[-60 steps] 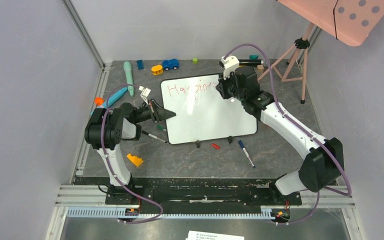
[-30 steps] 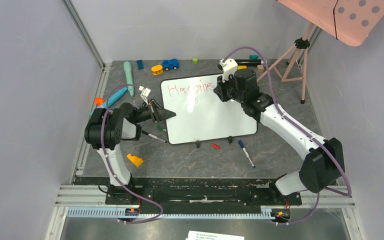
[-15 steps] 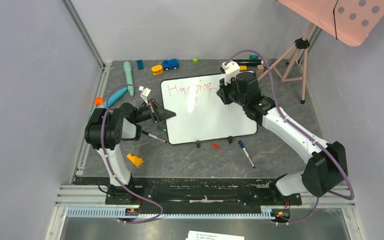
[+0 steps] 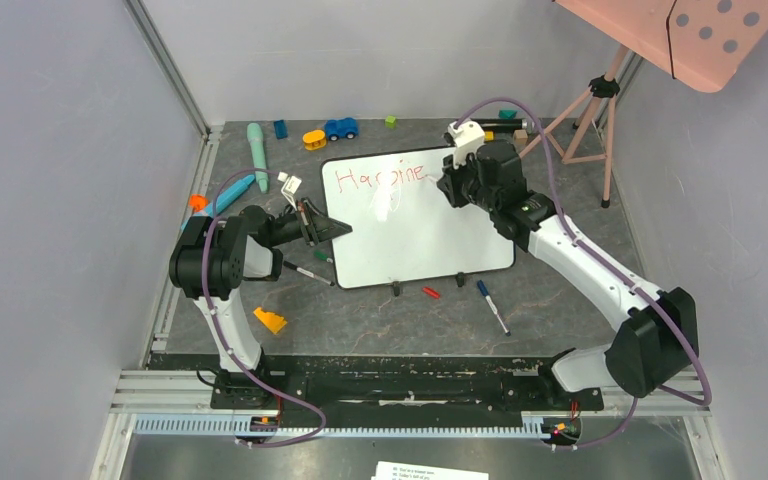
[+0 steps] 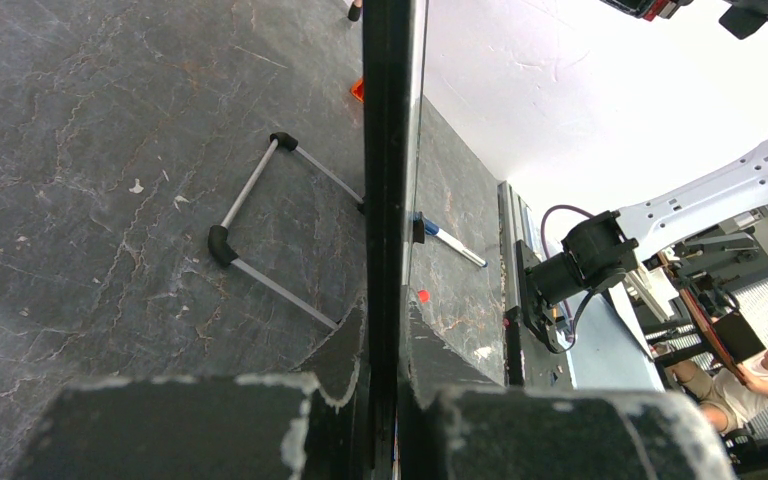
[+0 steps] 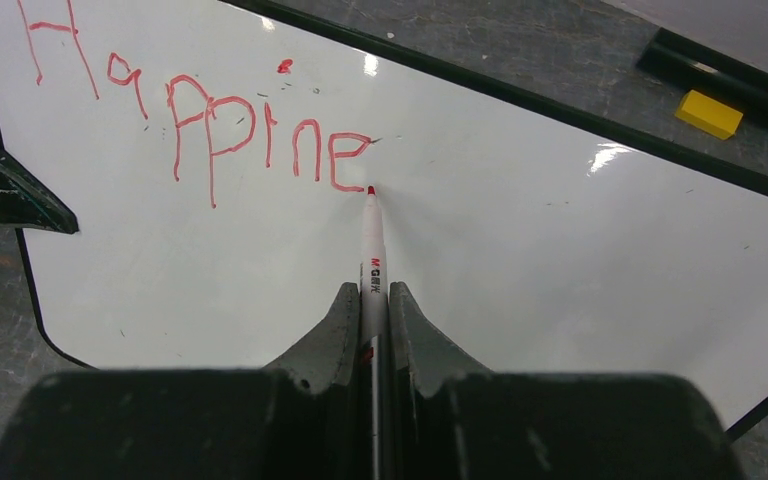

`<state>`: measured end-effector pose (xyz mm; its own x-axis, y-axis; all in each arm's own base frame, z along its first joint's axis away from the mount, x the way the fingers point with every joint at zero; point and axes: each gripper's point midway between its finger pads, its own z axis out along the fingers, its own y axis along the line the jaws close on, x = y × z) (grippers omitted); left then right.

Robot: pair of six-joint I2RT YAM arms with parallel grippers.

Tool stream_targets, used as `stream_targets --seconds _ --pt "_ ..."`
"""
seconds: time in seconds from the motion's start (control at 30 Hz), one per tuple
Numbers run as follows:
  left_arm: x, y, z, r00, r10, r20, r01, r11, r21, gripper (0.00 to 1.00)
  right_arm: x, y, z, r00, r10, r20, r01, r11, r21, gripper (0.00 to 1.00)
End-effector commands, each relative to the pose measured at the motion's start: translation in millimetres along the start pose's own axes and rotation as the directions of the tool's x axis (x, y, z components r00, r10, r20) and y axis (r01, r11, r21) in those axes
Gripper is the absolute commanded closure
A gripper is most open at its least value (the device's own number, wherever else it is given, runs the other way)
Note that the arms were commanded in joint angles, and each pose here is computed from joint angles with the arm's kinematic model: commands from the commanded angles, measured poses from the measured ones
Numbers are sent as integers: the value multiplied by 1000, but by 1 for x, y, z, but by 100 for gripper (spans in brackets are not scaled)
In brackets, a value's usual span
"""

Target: Write a sentence on the whiteboard

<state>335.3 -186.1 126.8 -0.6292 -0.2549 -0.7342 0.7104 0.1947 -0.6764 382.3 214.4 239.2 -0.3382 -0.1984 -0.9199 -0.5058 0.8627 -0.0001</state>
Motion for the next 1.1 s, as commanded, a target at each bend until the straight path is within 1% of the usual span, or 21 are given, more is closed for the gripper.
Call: stream_targets --seconds 0.0,0.37,0.43,0.53,1.07 --pt "-1 -6 2 990 144 -2 -144 989 32 98 -44 -6 -14 994 -9 113 7 1000 20 100" --pt "-1 -7 2 989 145 -2 -145 989 33 98 -51 -12 -9 993 -4 122 -1 999 38 100" --pt "-1 -6 2 990 144 -2 -144 989 32 98 -51 -19 -9 993 -2 119 -7 997 74 100" --pt "-1 -6 2 990 142 -3 -142 989 33 98 -48 -23 -9 993 0 114 -10 996 89 100" --pt "-1 -6 2 990 144 -2 -144 989 33 98 -38 -19 7 996 2 86 -7 998 56 100"
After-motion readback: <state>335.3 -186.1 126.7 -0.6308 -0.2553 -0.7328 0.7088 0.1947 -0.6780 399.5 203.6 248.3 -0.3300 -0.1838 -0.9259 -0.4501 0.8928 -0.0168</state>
